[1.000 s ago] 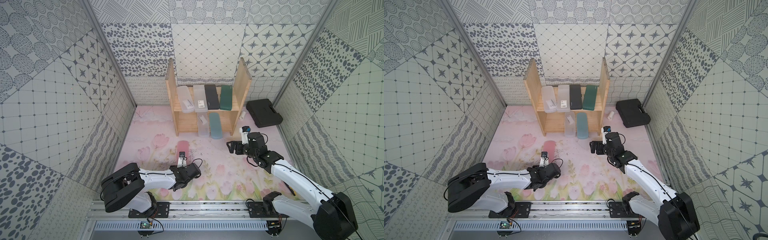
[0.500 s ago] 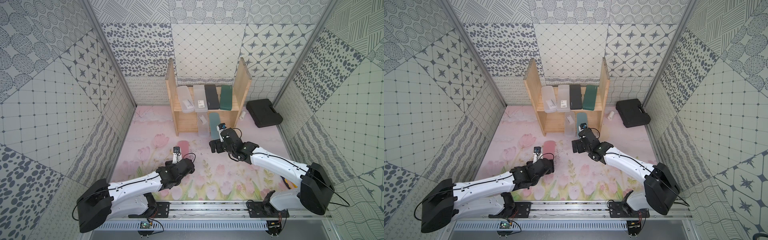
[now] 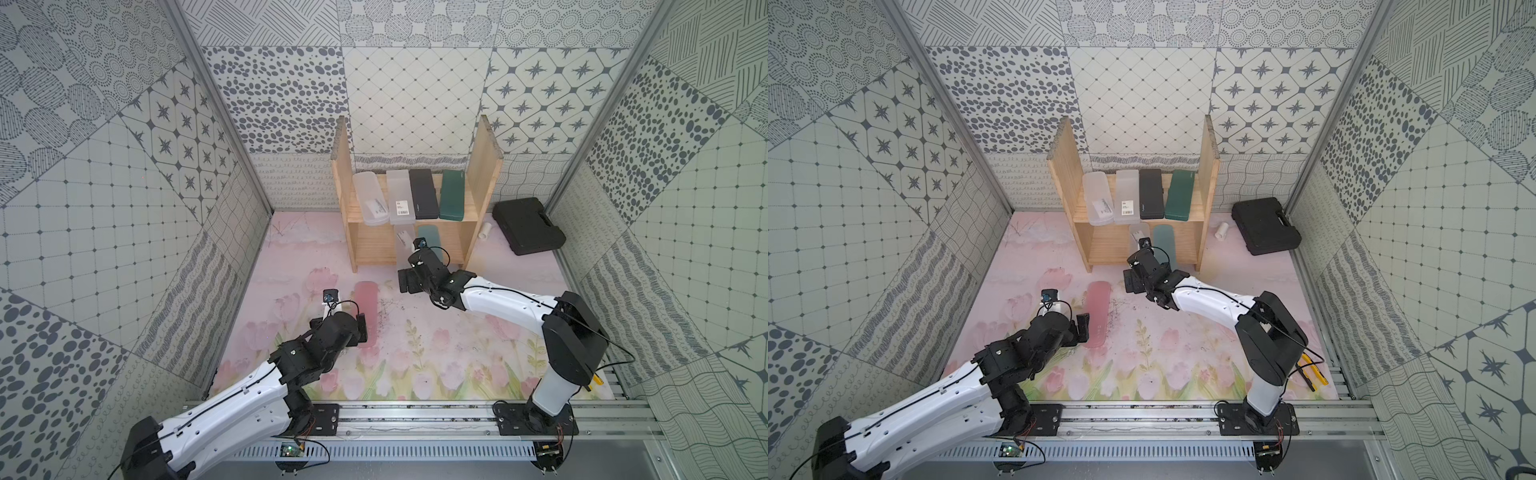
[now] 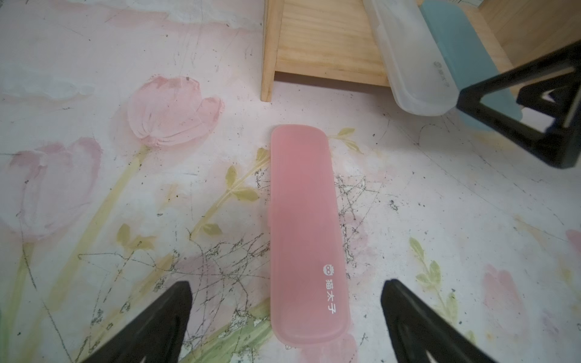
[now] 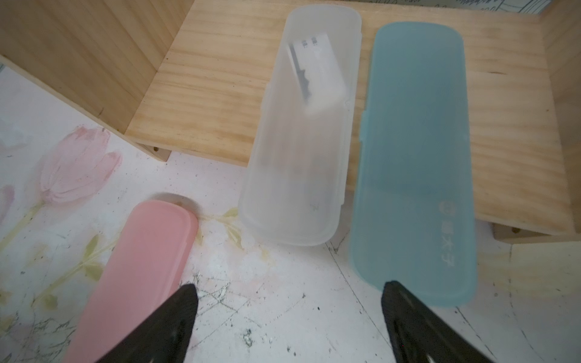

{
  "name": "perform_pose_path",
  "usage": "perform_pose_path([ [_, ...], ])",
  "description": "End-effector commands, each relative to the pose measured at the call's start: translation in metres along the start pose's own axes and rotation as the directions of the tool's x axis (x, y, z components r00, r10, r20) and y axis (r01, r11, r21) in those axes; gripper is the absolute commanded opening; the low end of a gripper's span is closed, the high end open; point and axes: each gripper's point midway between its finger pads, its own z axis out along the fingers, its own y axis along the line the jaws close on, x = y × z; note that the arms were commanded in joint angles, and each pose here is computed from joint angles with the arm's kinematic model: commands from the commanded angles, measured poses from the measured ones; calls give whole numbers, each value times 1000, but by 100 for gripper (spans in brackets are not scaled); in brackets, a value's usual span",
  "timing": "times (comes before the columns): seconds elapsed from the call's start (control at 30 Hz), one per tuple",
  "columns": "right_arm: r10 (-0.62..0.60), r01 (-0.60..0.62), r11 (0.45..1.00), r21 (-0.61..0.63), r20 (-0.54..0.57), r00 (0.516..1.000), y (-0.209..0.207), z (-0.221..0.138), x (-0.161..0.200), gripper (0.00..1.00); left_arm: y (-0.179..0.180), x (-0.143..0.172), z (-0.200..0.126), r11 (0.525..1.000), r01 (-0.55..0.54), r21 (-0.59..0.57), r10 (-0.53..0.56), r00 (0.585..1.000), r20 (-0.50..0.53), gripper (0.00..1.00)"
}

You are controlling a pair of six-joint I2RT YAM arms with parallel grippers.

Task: Remove the pencil cases from the shelf
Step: Pick up the pencil case from the shelf.

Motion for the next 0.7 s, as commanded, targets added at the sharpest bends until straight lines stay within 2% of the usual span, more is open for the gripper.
perform_pose_path([
  [0.0, 44, -45, 999, 20, 78, 996, 8, 10, -20, 96, 10, 8, -7, 998, -63, 15, 63, 998, -11, 99],
  [0.27, 31, -36, 998, 61, 87, 996, 12, 34, -20, 96, 10, 3, -18, 998, -42, 52, 41, 999, 13, 99],
  [0.67, 29, -37, 995, 89, 83, 996, 12, 54, -21, 96, 9, 9, -13, 998, -24, 62, 24, 1000, 6, 99],
])
